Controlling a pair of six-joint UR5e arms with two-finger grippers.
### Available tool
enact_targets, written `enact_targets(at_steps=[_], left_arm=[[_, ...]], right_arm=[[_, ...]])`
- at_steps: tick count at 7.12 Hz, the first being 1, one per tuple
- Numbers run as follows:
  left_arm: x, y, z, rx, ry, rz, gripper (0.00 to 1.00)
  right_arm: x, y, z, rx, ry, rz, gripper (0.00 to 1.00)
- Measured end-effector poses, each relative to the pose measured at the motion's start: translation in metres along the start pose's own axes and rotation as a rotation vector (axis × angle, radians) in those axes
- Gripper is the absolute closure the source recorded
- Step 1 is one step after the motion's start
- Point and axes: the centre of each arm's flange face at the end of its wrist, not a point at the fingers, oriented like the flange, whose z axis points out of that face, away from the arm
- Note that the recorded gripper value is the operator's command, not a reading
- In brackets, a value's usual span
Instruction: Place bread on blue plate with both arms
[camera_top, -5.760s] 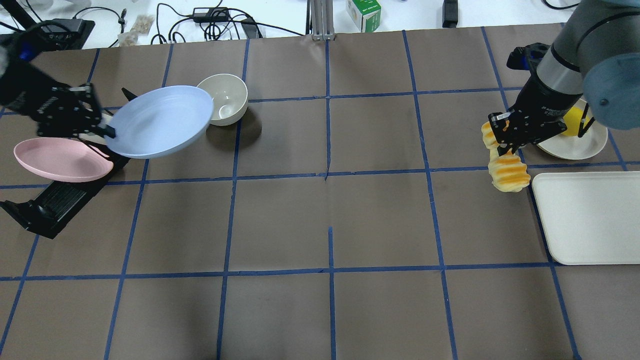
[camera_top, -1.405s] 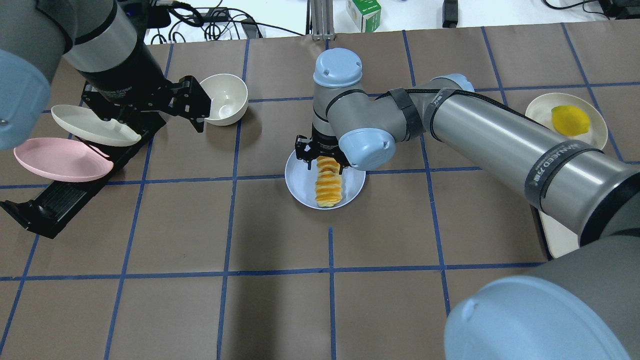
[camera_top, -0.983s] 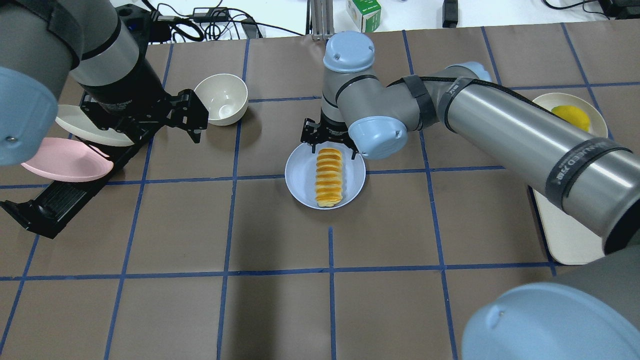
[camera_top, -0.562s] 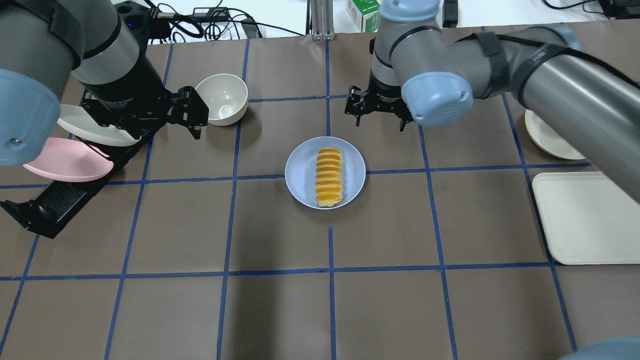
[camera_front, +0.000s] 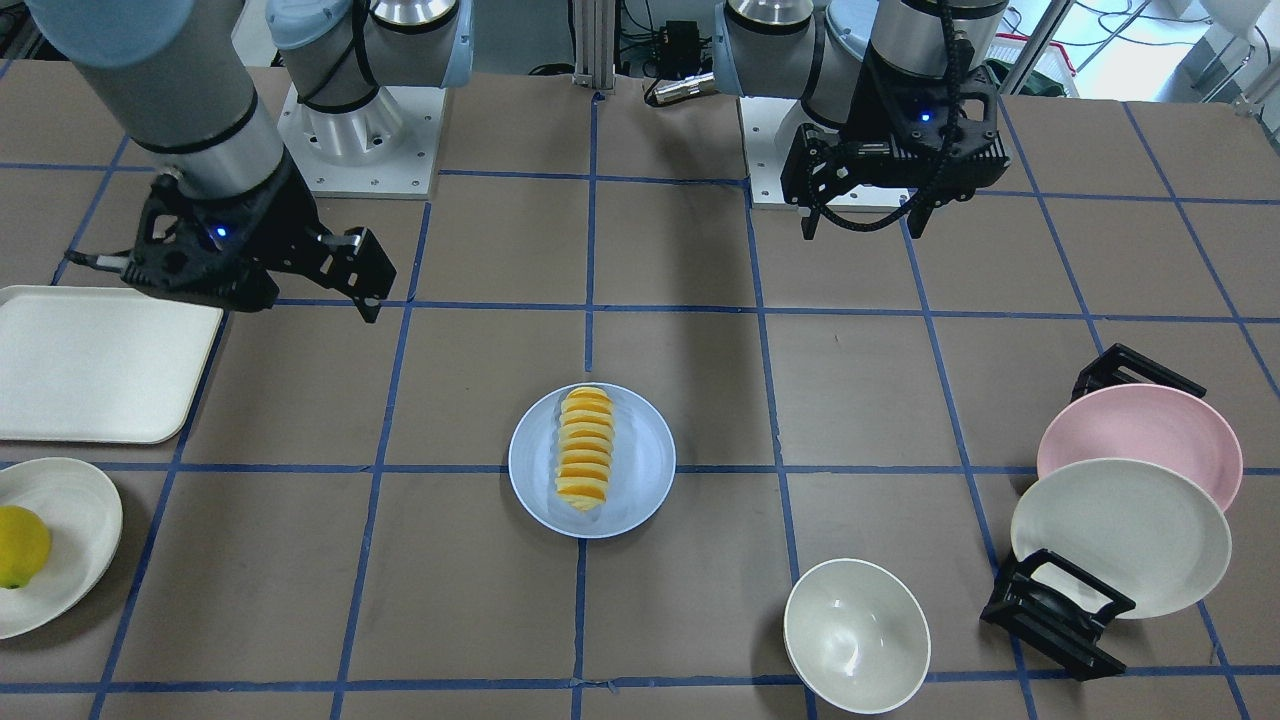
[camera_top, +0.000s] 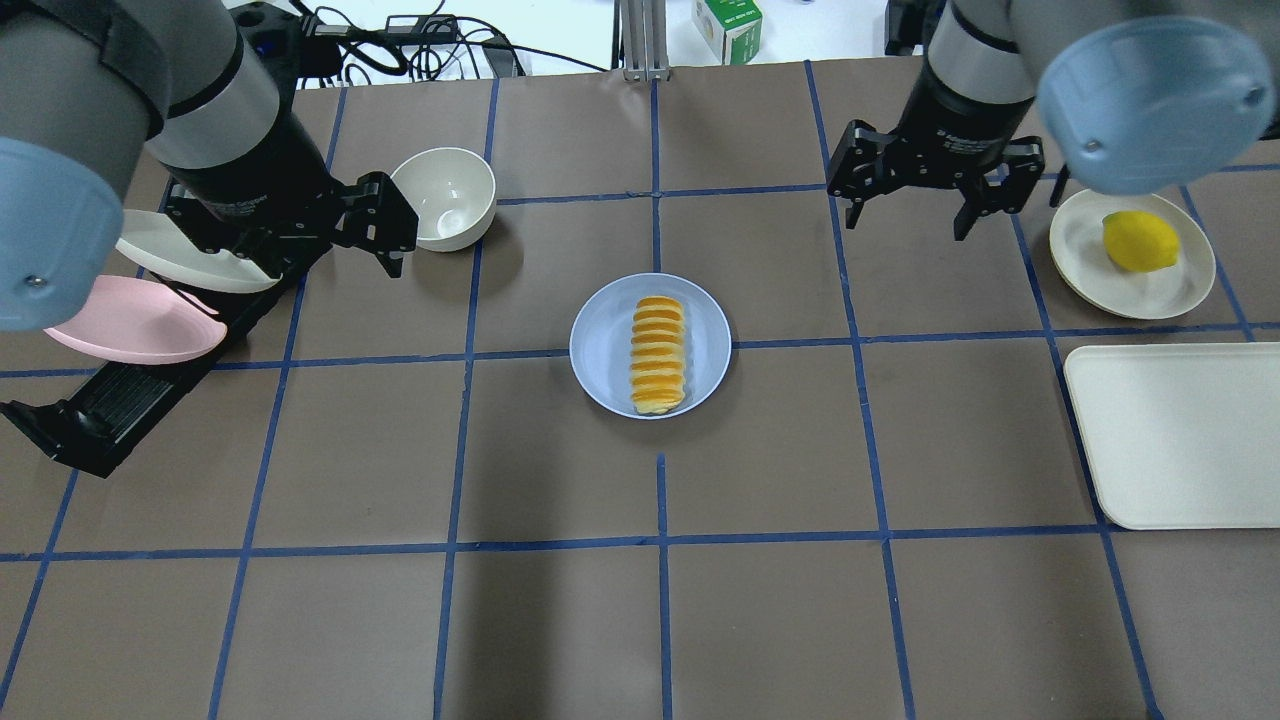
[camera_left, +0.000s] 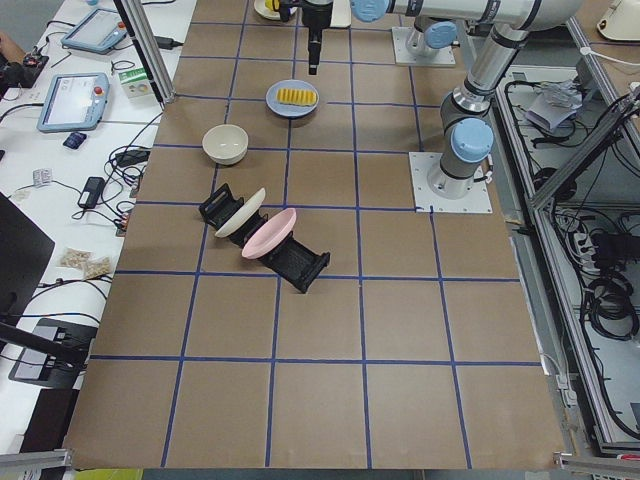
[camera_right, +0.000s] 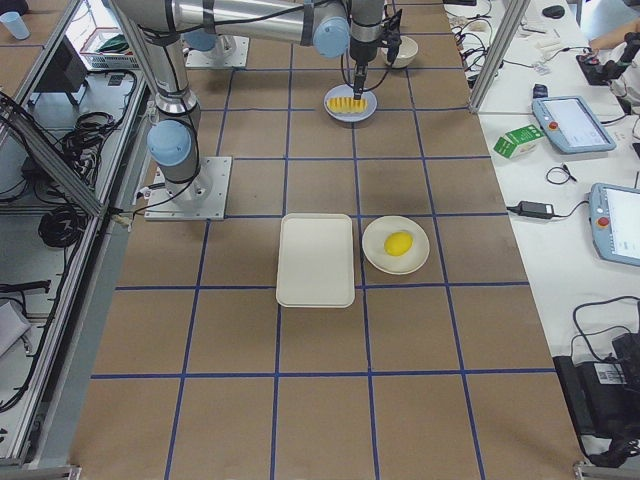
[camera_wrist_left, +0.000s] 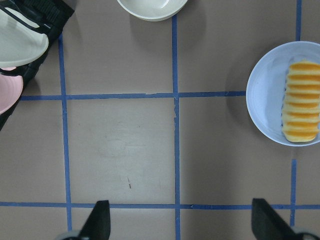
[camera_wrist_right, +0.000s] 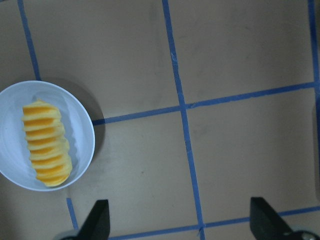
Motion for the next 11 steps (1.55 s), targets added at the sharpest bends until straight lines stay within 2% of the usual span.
enact_targets(at_steps=[1, 3, 9, 11], left_arm=[[0.000, 0.000, 0.001, -0.001, 0.000, -0.001, 0.00], [-0.001, -0.001, 0.001, -0.001, 0.001, -0.002, 0.00], [-0.001, -0.003, -0.001, 0.001, 0.004, -0.007, 0.00], [0.000, -0.007, 0.003, -0.008, 0.045, -0.011, 0.00]], right_arm=[[0.007, 0.018, -0.015, -0.008, 0.001, 0.002, 0.00], [0.008, 0.031, -0.027, -0.009, -0.008, 0.001, 0.00], [0.013, 0.035, -0.030, -0.013, 0.004, 0.011, 0.00], [0.013, 0.038, -0.030, -0.022, 0.007, 0.016, 0.00]])
